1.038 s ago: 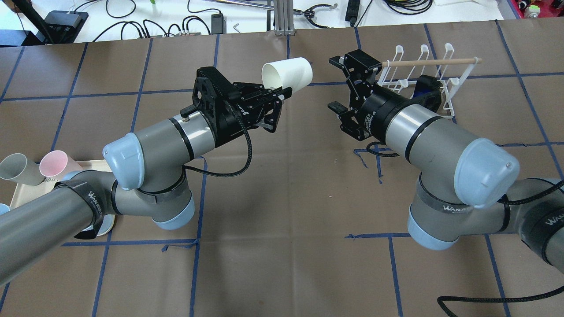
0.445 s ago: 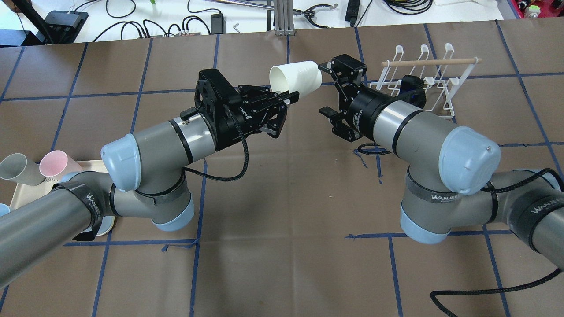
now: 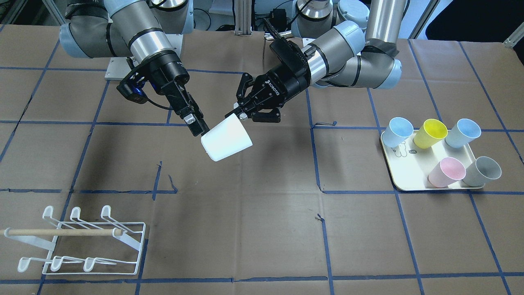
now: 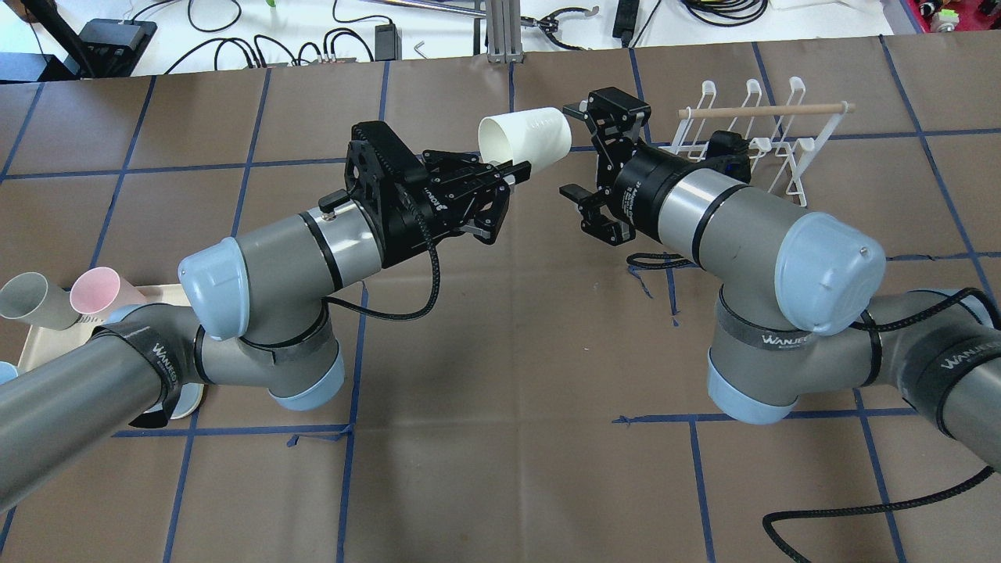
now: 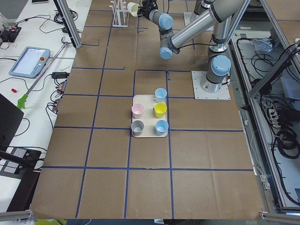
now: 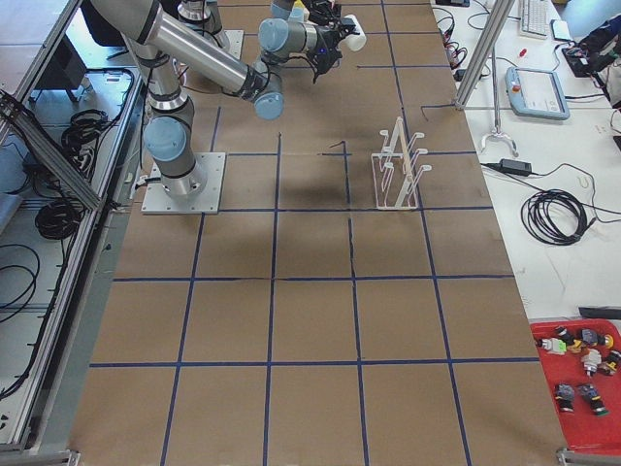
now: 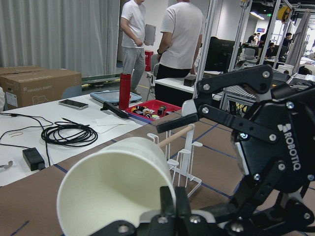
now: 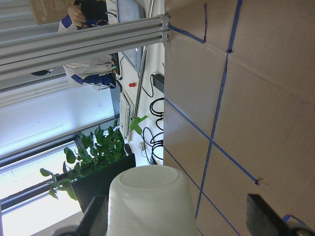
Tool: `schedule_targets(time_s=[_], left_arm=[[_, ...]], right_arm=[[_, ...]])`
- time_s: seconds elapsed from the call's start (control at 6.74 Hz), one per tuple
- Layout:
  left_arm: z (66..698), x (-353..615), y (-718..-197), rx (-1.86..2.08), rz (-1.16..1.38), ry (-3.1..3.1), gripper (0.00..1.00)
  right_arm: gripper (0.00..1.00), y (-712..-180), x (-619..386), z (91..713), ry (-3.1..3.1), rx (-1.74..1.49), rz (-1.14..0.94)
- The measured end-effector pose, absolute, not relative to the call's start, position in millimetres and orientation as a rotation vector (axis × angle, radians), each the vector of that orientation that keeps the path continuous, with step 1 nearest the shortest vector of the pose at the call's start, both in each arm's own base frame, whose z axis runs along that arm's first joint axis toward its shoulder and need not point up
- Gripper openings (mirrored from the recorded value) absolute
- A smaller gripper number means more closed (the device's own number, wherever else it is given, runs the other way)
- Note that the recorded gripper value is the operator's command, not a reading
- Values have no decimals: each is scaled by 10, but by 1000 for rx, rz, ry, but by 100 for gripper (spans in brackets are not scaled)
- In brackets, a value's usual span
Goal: Transfer IKEA cup to right arm and place on rack
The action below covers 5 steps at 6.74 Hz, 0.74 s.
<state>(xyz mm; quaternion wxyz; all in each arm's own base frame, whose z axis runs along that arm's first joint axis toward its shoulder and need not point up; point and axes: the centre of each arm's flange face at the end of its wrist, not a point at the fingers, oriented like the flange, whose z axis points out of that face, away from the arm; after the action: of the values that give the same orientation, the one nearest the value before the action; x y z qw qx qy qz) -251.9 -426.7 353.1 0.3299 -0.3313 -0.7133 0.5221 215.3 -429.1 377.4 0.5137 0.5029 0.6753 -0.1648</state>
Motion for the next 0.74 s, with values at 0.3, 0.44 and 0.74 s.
schedule_targets(time_s=[0.3, 0.44, 0.74], left_arm=[[3536, -2519, -4272, -861, 1365, -1867, 0], [3538, -2519, -4276, -858, 1364, -1867, 0], [3543, -2519, -4281, -855, 1363, -1867, 1]], right_arm=[[99, -4311, 2222, 3817, 1630, 1199, -383], [99, -4305, 2247, 3812, 1635, 1196, -378], [99, -4313, 2291, 3783, 1644, 1193, -368]])
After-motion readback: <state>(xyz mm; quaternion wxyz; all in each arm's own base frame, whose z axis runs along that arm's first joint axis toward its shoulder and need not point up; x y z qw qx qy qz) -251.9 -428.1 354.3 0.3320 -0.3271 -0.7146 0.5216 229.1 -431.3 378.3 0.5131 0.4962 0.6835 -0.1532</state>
